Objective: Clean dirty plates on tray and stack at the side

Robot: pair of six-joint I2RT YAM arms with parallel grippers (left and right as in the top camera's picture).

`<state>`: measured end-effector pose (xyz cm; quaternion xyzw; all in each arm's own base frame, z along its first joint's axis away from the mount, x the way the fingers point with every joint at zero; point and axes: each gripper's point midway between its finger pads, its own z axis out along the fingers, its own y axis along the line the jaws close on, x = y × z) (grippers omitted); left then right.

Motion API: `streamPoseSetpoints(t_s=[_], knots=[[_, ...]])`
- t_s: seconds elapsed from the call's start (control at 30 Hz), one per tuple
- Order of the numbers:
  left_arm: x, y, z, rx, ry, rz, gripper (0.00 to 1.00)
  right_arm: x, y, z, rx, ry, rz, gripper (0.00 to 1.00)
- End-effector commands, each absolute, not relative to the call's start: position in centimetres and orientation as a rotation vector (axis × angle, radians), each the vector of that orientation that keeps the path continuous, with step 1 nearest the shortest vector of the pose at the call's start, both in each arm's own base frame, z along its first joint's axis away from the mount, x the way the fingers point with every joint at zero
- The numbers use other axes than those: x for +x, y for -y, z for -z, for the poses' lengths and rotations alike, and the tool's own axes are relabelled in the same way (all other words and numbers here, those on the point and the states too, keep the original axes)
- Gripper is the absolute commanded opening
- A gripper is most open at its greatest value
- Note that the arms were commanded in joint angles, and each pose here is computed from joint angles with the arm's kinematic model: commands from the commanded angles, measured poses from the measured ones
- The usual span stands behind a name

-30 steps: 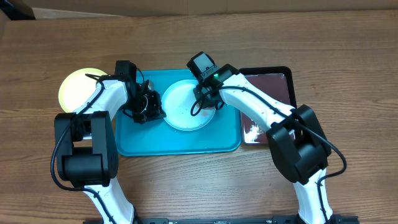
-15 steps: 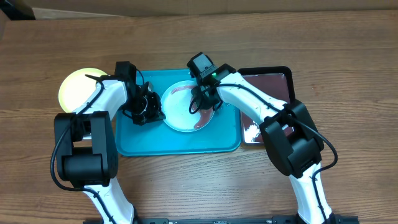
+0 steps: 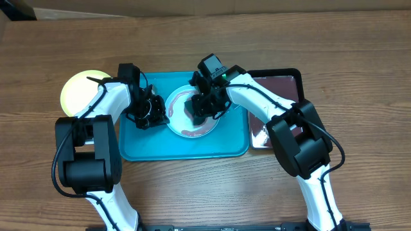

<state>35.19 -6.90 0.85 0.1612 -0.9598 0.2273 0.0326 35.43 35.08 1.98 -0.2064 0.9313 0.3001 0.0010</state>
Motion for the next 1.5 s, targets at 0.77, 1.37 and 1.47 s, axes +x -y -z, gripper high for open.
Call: streamPoseSetpoints(t_s=[0.77,1.37,1.47], knots=[[35.1,6.8,-1.2,0.462,2.982,-0.691,0.04,39.7,-18.6,-12.4,-0.398,-3.016,-0.935,0.04],[35.2,6.5,-1.0,0.463,2.996,-0.655,0.04,37.5,-25.5,-15.1,-0.608,-2.716,-1.536,0.04],[35.2,6.5,-1.0,0.464,2.996,-0.654,0.04,36.5,-28.1,-14.9,-0.675,-2.617,-1.677,0.04]])
